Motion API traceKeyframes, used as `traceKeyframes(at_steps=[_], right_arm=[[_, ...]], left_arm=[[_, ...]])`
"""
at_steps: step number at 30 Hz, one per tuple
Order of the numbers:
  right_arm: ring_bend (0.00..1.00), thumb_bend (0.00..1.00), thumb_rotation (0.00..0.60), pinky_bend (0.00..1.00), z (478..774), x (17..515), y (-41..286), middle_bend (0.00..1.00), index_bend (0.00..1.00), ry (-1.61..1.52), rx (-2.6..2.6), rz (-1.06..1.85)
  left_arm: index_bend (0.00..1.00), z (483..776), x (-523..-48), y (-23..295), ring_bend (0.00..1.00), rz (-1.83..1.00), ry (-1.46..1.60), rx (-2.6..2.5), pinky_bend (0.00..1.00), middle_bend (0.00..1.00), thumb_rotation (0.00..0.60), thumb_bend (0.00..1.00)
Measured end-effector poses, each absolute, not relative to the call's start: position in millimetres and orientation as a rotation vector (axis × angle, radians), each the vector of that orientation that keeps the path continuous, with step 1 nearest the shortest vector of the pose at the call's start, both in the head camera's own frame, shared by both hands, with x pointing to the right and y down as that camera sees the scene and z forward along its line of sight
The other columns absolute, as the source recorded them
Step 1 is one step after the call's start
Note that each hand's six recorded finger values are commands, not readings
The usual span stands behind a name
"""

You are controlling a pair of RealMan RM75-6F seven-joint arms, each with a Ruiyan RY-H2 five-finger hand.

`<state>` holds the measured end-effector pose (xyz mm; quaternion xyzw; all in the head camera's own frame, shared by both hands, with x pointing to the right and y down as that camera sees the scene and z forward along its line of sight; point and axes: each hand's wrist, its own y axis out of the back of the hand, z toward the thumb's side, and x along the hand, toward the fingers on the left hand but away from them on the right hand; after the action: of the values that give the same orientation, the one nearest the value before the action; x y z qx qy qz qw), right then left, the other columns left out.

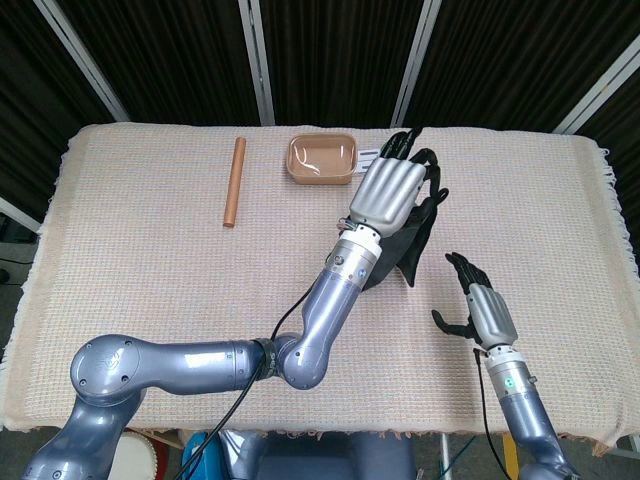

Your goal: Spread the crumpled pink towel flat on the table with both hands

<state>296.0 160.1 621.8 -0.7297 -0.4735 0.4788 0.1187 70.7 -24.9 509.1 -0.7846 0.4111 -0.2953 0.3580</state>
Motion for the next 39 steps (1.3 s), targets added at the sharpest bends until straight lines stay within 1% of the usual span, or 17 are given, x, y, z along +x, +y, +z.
traceKeyframes(at_steps=[7,9,15,20,27,32,35,39], right_arm=[[0.0,0.35,0.6,0.0,641.0,295.6,152.6,0.0,0.0,-1.448,-2.125,1.459],[0.0,0.35,0.6,0.0,646.0,294.3,153.6,0.0,0.02,-1.458,-2.133,1.478],[0.0,0.35,0.6,0.0,661.9,287.4,157.9,0.0,0.17,-1.472,-2.156,1.524],[0.0,0.35,0.6,0.0,677.6,282.5,158.7,0.0,0.27,-1.493,-2.157,1.57],[0.0,0.35,0.6,0.0,693.0,273.0,150.9,0.0,0.28,-1.54,-2.136,1.599],[0.0,0.35,0.6,0.0,696.2,261.0,140.3,0.0,0.32,-1.559,-2.136,1.59],[0.0,0.35,0.6,0.0,697.0,254.1,136.1,0.01,0.35,-1.552,-2.135,1.584],[0.0,0.35,0.6,0.0,700.5,248.5,132.0,0.08,0.44,-1.548,-2.119,1.595]], left_arm=[[0.57,509.8,70.0,-24.0,0.02,-0.767,1.056,-2.024,0.07,0.28,0.6,0.5],[0.57,509.5,70.4,-24.2,0.02,-0.768,1.057,-2.023,0.07,0.28,0.6,0.5],[0.57,508.3,73.2,-22.8,0.02,-0.766,1.054,-2.027,0.07,0.28,0.6,0.5],[0.57,508.1,73.0,-22.3,0.02,-0.768,1.05,-2.025,0.07,0.28,0.6,0.5],[0.57,509.9,69.6,-21.4,0.02,-0.776,1.047,-2.025,0.07,0.28,0.6,0.5],[0.57,510.7,66.7,-21.3,0.02,-0.778,1.044,-2.022,0.07,0.28,0.6,0.5],[0.57,511.6,65.8,-20.9,0.02,-0.779,1.042,-2.024,0.07,0.28,0.6,0.5],[0.57,512.8,65.4,-19.9,0.02,-0.779,1.038,-2.028,0.08,0.28,0.6,0.5]])
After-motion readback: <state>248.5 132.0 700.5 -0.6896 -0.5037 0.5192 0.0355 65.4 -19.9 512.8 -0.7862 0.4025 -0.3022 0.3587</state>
